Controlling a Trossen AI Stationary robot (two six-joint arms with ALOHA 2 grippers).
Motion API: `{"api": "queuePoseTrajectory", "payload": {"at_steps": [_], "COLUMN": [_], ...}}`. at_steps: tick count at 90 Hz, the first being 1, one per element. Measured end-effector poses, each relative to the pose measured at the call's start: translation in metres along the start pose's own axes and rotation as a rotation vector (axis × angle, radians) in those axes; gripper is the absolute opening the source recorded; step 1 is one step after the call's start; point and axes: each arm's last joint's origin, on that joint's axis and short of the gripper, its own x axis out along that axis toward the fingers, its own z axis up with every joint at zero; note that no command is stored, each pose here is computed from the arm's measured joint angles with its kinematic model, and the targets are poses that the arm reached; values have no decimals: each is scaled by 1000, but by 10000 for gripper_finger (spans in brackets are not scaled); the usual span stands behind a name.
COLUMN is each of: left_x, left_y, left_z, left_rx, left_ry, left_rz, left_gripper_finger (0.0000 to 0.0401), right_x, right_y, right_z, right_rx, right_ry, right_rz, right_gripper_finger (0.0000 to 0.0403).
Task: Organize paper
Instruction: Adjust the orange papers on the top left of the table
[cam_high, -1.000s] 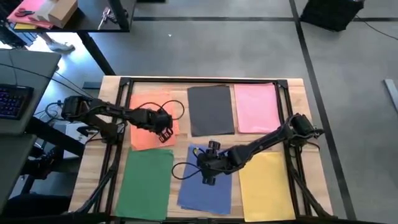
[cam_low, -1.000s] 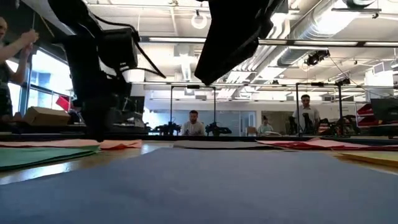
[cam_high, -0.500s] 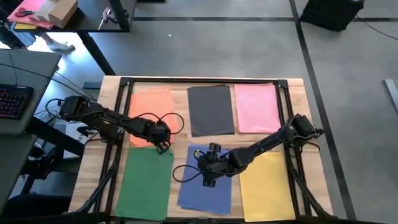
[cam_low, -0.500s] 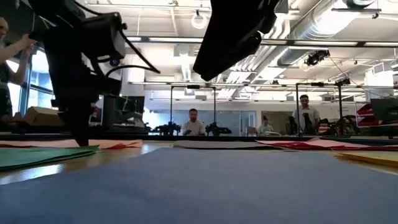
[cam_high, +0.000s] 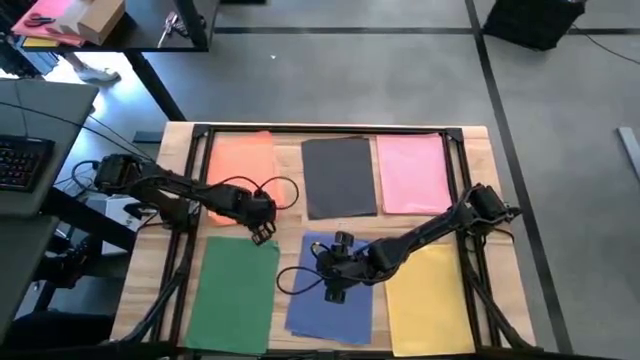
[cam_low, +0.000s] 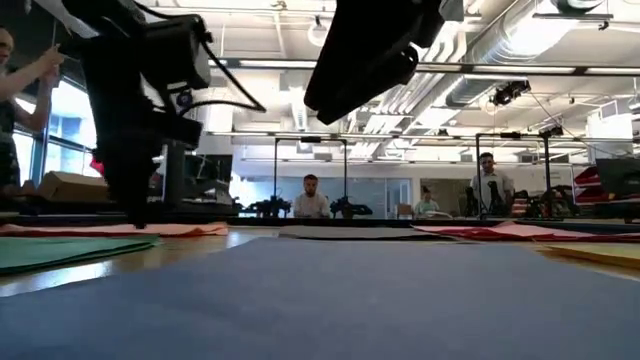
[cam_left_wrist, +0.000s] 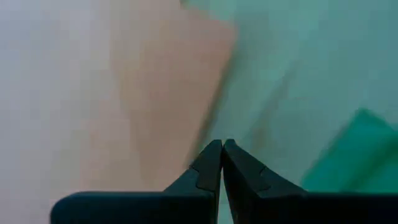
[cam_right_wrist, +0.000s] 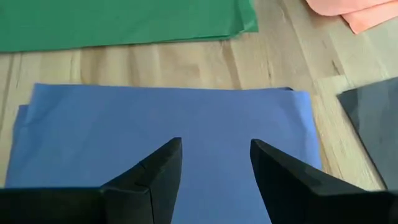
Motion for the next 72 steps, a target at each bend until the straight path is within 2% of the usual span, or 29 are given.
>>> {"api": "queuePoseTrajectory", "payload": {"at_steps": [11,24,43,57,62,72], "left_x": [8,13,15,14,13,10], "left_y": [1,11,24,35,36,32], "left_z": [-11,-11,2,10,14,18], "left_rx": [-23,-52,-31,-44,-59,-52], "left_ry": [42,32,-83,-157,-161,-120], "left_rz": [-11,43,160,307,287,165], "left_gripper_finger": [0,0,0,0,0,0], "right_x": [0,0,0,0,0,-1], "right_y": [1,1,2,2,2,3], "right_z": [0,1,2,3,3,2], "right_rx": [5,10,15,10,11,13], "right_ry": [-5,-14,-28,-28,-29,-26], "right_rz": [3,5,12,14,15,17], "right_gripper_finger": [176,176,176,176,176,176]}}
